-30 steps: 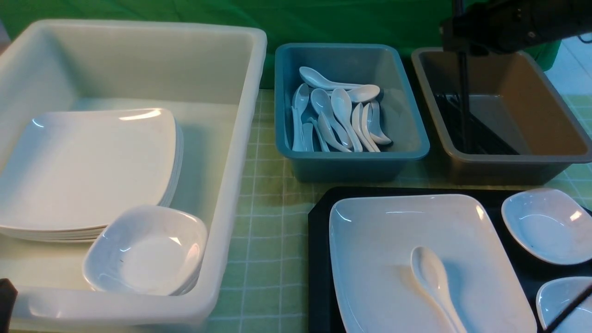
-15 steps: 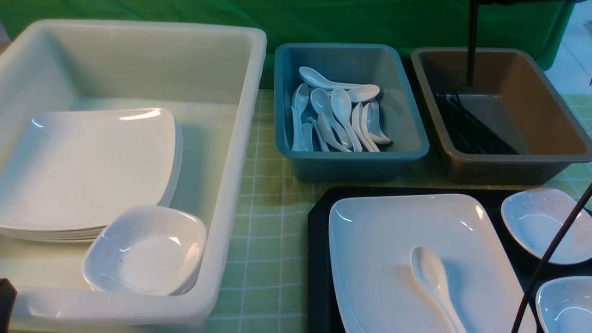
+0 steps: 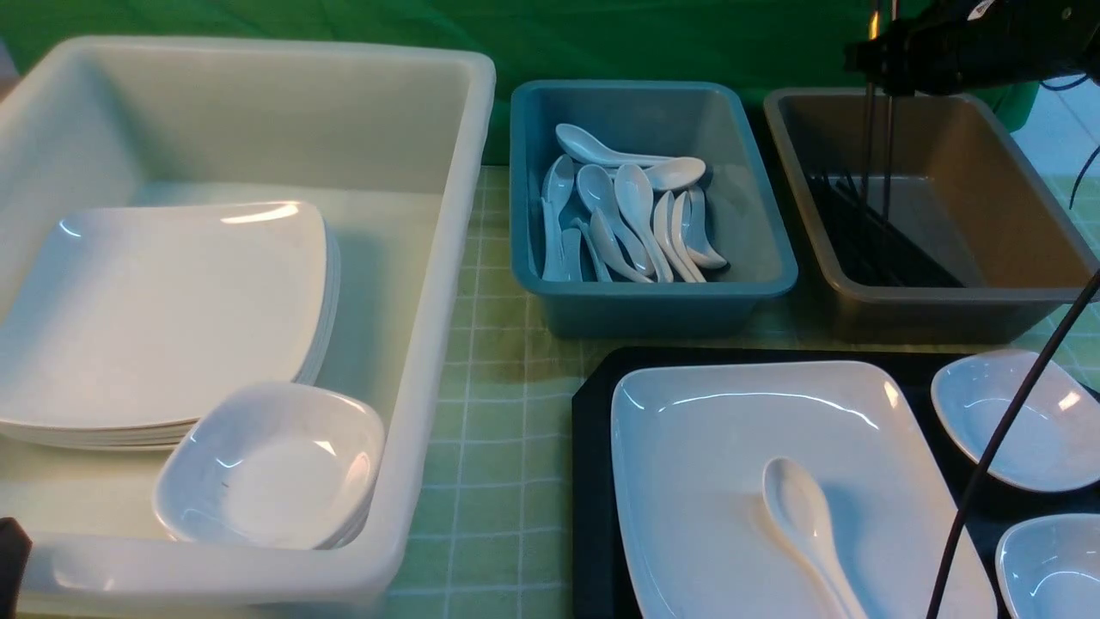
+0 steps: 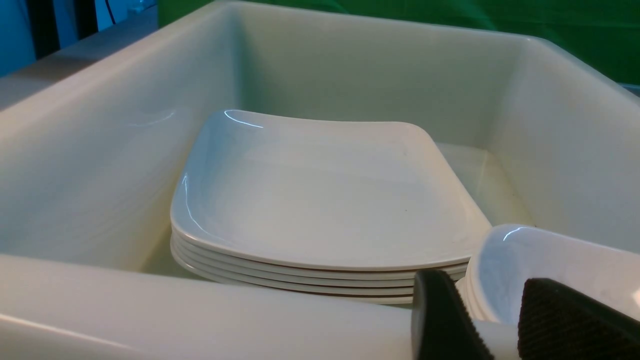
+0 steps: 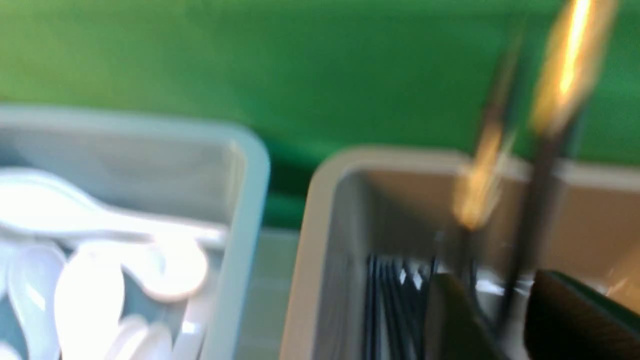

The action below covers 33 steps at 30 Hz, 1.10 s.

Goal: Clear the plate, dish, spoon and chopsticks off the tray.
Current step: Use the right arm to put the chopsticks into the small storage box on the right, then use the right arm to grab a soup spoon from the plate

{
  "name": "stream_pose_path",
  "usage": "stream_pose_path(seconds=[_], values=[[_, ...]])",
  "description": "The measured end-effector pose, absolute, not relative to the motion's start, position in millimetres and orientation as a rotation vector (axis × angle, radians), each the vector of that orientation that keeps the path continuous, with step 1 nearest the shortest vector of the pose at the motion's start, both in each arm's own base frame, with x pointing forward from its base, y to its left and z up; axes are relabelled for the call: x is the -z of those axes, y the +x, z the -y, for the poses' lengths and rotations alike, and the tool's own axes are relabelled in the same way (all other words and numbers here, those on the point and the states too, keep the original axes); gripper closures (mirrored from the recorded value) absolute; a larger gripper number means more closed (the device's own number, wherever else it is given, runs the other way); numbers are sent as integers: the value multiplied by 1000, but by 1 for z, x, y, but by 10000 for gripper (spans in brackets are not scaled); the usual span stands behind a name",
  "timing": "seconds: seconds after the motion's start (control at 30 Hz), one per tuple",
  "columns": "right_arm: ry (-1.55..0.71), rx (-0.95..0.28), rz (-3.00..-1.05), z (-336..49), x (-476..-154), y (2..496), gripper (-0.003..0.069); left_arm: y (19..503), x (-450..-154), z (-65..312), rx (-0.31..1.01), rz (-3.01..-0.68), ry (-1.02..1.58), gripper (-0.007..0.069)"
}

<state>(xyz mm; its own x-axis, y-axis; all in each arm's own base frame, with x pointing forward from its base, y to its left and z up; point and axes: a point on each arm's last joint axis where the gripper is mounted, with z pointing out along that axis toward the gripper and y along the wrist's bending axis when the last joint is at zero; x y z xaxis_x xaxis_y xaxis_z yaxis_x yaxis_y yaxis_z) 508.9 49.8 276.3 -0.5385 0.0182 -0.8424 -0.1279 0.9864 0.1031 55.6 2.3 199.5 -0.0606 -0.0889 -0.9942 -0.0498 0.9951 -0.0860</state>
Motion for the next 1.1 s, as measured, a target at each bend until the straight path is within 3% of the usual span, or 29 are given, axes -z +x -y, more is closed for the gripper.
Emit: stream_pose_path(seconds=[0.07, 0.3, 0.4, 0.47, 0.5, 0.6, 0.77, 1.0, 1.1], values=[[-84, -192, -2180, -50, -268, 508, 384, 56, -200, -2, 32, -1632, -107, 404], [-112, -222, -2328, -53, -260, 500, 362, 56, -200, -2, 32, -1632, -107, 404], [-136, -239, -2386, -54, -271, 491, 413, 56, -200, -2, 32, -1632, -107, 404], [-171, -257, -2446, -55, -293, 475, 510, 56, -200, -2, 32, -1632, -107, 404], [-177, -258, -2450, -55, -295, 474, 519, 56, -200, -2, 32, -1632, -107, 404], [-245, -290, -2563, -56, -329, 440, 639, 56, -200, -2, 32, -1632, -107, 404], [-326, -318, -2639, -71, -347, 400, 657, 56, -200, -2, 30, -1632, -105, 404], [-470, -355, -2787, -100, -325, 334, 634, 56, -200, -2, 30, -1632, -105, 404], [-588, -372, -2851, -117, -300, 291, 596, 56, -200, -2, 30, -1632, -105, 404]])
